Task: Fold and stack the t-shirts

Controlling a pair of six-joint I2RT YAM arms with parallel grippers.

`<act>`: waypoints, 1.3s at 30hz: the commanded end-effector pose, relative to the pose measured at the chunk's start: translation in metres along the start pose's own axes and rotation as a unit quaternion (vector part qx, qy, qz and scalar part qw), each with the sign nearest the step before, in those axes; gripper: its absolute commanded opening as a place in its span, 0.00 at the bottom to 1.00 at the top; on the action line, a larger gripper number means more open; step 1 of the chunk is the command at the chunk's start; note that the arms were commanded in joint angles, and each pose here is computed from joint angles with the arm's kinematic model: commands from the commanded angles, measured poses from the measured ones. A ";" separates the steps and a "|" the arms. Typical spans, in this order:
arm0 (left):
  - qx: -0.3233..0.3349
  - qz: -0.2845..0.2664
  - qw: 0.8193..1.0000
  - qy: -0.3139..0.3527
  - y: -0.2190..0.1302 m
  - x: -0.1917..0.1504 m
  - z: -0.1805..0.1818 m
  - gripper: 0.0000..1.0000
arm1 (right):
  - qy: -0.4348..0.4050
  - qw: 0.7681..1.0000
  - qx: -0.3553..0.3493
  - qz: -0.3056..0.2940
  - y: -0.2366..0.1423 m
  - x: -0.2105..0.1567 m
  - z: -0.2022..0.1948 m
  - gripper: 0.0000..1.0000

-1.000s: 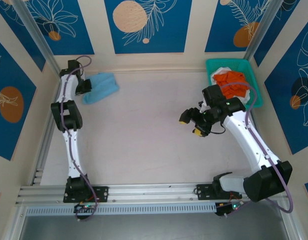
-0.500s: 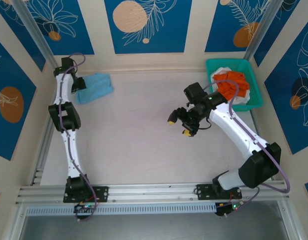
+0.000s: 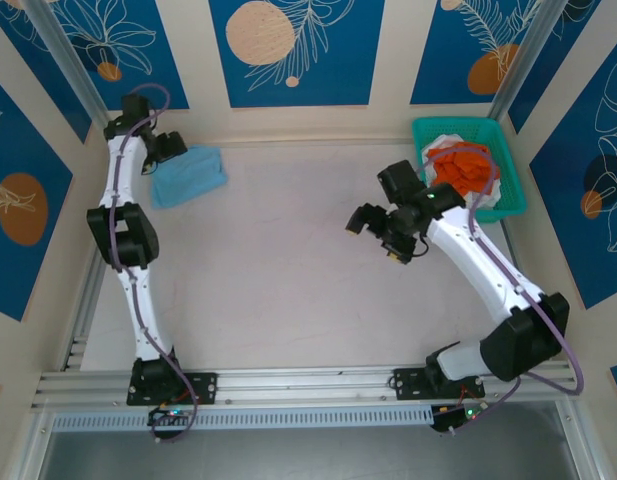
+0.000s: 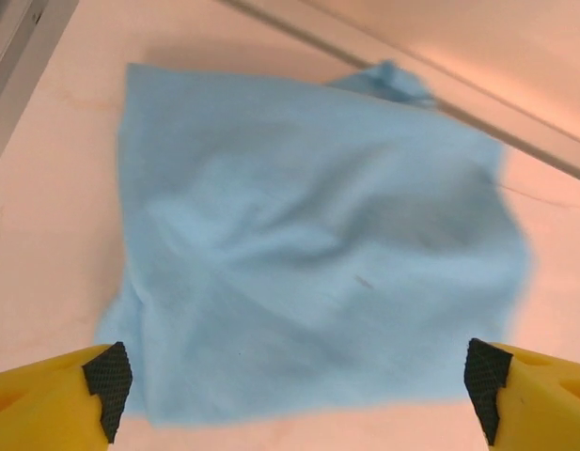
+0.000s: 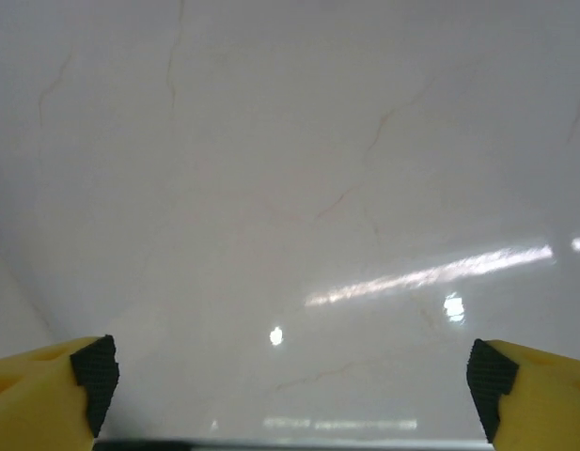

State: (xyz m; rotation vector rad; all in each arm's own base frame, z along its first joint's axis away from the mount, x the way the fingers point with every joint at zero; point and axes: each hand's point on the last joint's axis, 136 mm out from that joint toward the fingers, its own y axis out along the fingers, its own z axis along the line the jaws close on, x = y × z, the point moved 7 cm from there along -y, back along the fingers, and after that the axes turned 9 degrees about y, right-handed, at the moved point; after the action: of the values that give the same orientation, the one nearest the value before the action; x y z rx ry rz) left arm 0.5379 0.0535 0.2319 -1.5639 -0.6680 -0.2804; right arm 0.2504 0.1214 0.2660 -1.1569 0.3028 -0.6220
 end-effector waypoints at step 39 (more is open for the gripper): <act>0.055 -0.222 0.947 0.227 -0.018 -0.224 -0.015 1.00 | -0.250 0.888 0.093 -0.374 0.106 0.104 -0.098 0.99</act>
State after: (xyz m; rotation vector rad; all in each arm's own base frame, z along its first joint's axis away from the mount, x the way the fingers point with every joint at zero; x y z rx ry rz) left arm 0.3388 -0.0141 0.1100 -1.1765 -0.6158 -0.7881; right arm 0.2933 0.0102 0.1166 -1.2929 -0.5002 -0.8821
